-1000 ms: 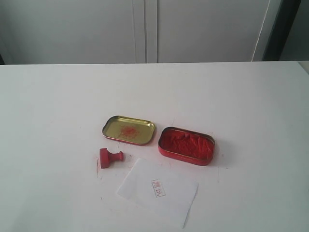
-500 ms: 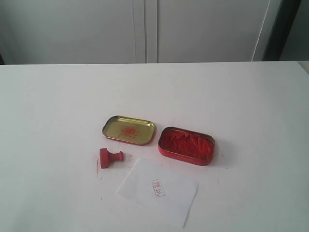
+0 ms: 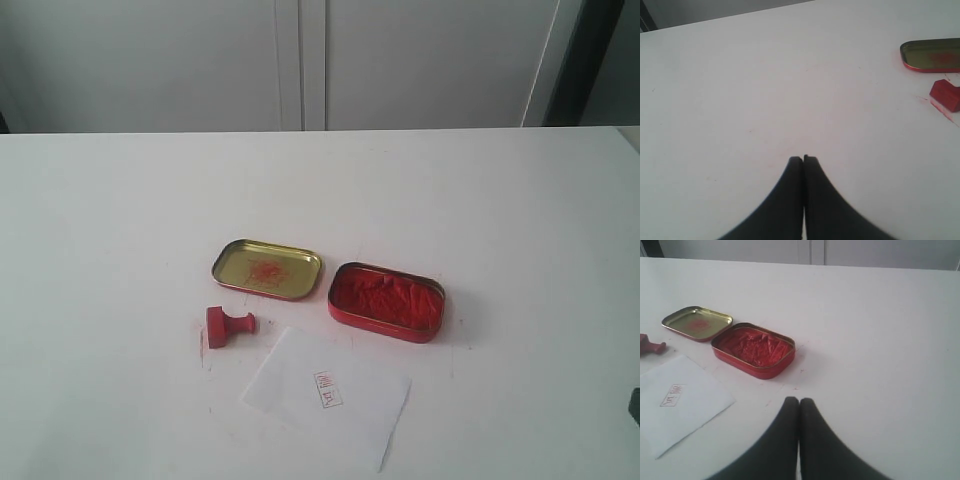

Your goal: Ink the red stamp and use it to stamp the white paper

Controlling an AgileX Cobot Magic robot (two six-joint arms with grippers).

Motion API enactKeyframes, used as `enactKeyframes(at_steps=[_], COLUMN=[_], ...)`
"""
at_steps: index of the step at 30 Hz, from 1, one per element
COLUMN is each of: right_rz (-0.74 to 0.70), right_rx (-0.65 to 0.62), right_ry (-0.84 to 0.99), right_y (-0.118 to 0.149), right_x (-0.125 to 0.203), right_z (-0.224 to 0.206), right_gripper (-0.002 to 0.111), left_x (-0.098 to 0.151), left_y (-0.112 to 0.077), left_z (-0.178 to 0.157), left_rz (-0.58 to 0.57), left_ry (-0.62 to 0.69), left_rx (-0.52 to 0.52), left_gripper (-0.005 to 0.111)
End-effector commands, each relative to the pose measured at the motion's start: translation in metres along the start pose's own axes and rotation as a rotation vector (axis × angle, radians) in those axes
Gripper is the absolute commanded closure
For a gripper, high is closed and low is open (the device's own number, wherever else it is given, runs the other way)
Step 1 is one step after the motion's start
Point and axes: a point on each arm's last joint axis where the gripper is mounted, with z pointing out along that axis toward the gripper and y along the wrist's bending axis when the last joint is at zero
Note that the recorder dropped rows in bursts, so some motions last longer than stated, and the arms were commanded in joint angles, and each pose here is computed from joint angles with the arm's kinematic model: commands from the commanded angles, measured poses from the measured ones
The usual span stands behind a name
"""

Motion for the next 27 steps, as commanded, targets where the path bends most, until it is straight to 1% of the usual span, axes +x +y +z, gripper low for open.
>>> enactKeyframes(at_steps=[1,27], right_rz=[-0.078,-0.062], right_rx=[0.03,0.031], right_ry=[-0.056,-0.055], right_y=[-0.0026,-0.0026], right_x=[-0.0019,-0.0018], right_z=[0.0009,0.001], right_gripper=[0.108,0.108], left_x=[0.0006,0.0006], left_y=[0.0,0.0], left_z=[0.0002,0.0002], left_rz=[-0.001,-0.001], left_ry=[-0.003,-0.003], left_rx=[-0.002,-0.002], left_gripper=[0.107,0.107])
